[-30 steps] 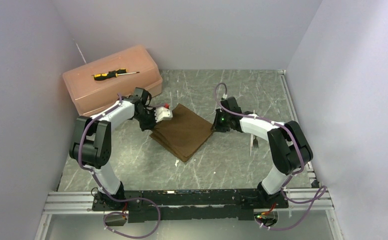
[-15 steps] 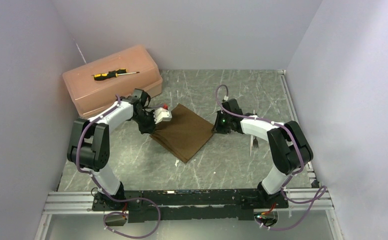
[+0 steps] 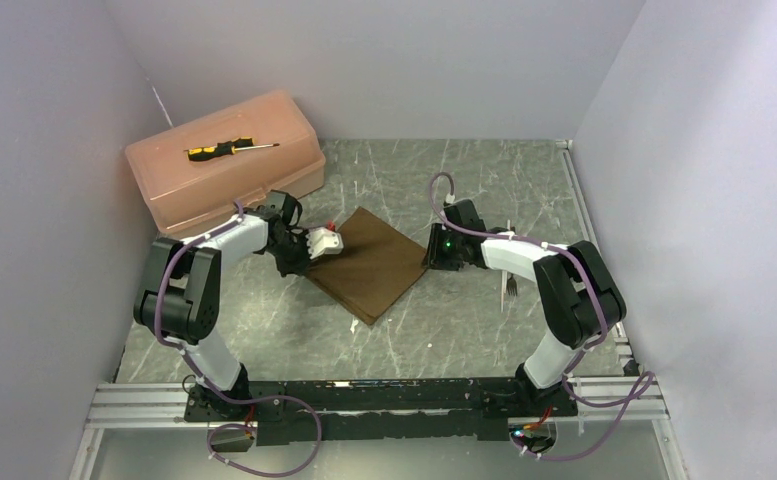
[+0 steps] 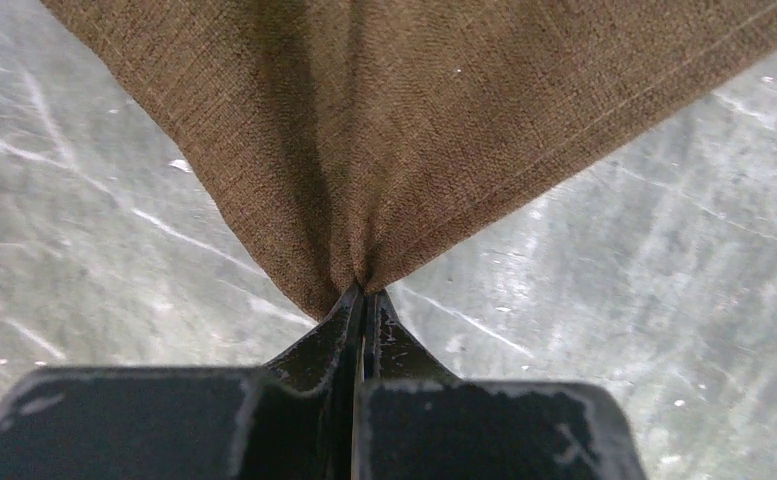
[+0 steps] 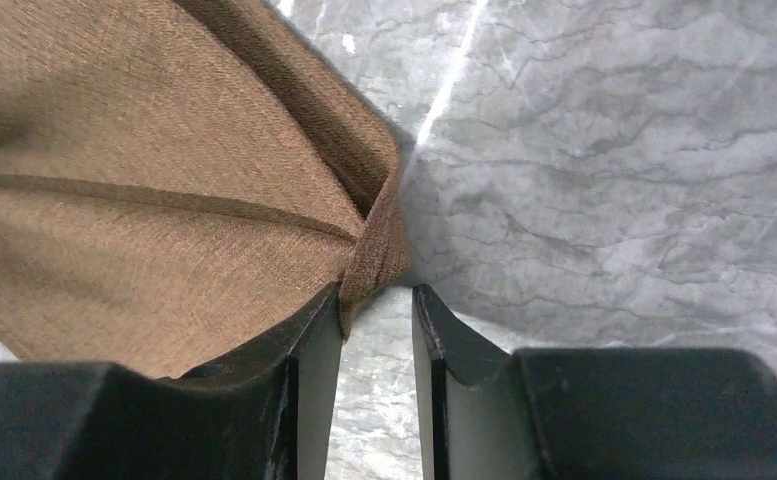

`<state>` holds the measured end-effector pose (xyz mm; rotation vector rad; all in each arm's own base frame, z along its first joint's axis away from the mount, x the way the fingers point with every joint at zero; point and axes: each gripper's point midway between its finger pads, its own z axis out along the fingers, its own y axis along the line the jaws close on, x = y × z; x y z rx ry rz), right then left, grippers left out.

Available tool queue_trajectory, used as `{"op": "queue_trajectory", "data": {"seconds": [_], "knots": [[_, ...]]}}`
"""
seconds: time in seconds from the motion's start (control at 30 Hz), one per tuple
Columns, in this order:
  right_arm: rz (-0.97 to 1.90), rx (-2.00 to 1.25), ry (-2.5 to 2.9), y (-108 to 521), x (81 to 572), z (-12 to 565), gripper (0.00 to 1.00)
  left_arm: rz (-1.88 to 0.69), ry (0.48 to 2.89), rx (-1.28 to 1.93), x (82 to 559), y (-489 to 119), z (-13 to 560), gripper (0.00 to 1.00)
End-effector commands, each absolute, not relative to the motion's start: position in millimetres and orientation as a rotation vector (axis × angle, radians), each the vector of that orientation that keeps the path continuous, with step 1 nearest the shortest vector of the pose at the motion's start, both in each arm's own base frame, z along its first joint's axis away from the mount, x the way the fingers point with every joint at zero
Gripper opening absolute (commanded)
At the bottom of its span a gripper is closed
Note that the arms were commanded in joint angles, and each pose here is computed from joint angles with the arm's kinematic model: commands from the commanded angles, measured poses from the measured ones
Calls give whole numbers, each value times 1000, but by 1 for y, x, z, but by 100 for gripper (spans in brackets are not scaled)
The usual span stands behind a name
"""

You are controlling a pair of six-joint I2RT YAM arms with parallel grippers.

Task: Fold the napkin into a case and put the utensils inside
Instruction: Smooth out the upper triangle-folded napkin at the center of the board.

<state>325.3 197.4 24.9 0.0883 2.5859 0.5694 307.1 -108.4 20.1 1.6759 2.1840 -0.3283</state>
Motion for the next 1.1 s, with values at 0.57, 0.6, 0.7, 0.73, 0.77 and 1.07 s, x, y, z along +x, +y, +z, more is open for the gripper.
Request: {"op": "queue_trajectory", "data": {"seconds": [0.57,0.6,0.7,0.73,0.77,1.07], "knots": [[336,-297,2381,223,308,103,37,-304,2155,1731,310,-103,38,66],[352,-363,2363,238,302,107,36,-309,2157,1733,308,-103,39,66],[312,-462,2362,255,292,103,36,-273,2158,1711,313,-102,41,64],[289,-469,2379,256,289,97,36,-261,2162,1697,316,-101,43,64],[271,-469,2386,255,288,95,36,-255,2165,1682,318,-100,45,63],[505,-801,2231,318,249,93,20,-409,2176,1526,330,-105,83,59]]}}
